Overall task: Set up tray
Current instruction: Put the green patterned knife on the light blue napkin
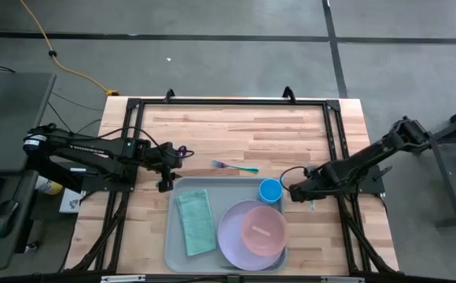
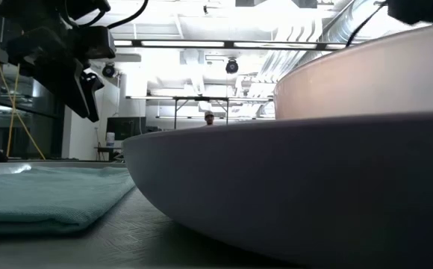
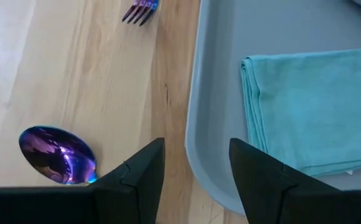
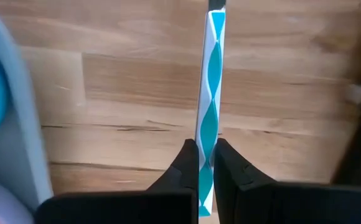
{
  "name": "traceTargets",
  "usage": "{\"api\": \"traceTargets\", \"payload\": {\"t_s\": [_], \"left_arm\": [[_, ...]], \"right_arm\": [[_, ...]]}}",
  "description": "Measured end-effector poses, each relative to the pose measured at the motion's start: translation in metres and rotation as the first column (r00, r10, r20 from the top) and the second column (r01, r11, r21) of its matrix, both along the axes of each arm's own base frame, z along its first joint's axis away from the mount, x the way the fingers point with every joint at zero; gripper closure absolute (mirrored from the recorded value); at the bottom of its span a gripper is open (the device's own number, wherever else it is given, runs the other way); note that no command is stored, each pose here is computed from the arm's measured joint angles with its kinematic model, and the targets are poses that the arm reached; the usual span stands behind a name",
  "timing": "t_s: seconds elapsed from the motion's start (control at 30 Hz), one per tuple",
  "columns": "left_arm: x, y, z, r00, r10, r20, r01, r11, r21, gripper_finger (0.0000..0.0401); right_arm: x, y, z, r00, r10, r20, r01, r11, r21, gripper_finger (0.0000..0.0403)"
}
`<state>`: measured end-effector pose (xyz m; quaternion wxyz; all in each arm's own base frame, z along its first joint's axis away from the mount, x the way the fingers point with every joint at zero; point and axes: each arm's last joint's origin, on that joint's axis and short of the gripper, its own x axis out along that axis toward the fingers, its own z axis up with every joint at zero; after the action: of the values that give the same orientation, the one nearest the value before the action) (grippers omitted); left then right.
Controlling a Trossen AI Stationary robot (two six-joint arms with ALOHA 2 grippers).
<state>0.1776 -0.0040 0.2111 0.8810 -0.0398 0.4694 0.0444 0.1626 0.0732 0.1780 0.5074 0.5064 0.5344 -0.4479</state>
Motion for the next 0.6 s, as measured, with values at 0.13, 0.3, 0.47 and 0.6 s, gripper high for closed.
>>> {"api": "traceTargets", "payload": {"t_s": [0.13,0.3,0.47,0.6], "left_arm": [[0.001,0.000,0.001,1.000,-0.009,0.012,0.009,1.000,-0.013,0.0190],[0.003,-0.001,0.002,0.999,-0.022,0.041,0.024,0.999,-0.029,0.0190],[0.004,-0.001,0.003,0.999,-0.029,0.044,0.031,0.999,-0.035,0.0190],[0.004,-0.001,0.003,0.999,-0.029,0.045,0.031,0.999,-0.035,0.0190]], "right_arm": [[0.007,0.002,0.024,1.000,0.024,0.017,-0.023,0.999,-0.025,0.0403],[0.015,0.004,0.069,0.996,0.064,0.064,-0.059,0.995,-0.078,0.0403],[0.022,0.004,0.128,0.971,0.132,0.199,-0.104,0.984,-0.145,0.0402],[0.029,0.003,0.171,0.906,0.189,0.378,-0.104,0.967,-0.234,0.0402]]}}
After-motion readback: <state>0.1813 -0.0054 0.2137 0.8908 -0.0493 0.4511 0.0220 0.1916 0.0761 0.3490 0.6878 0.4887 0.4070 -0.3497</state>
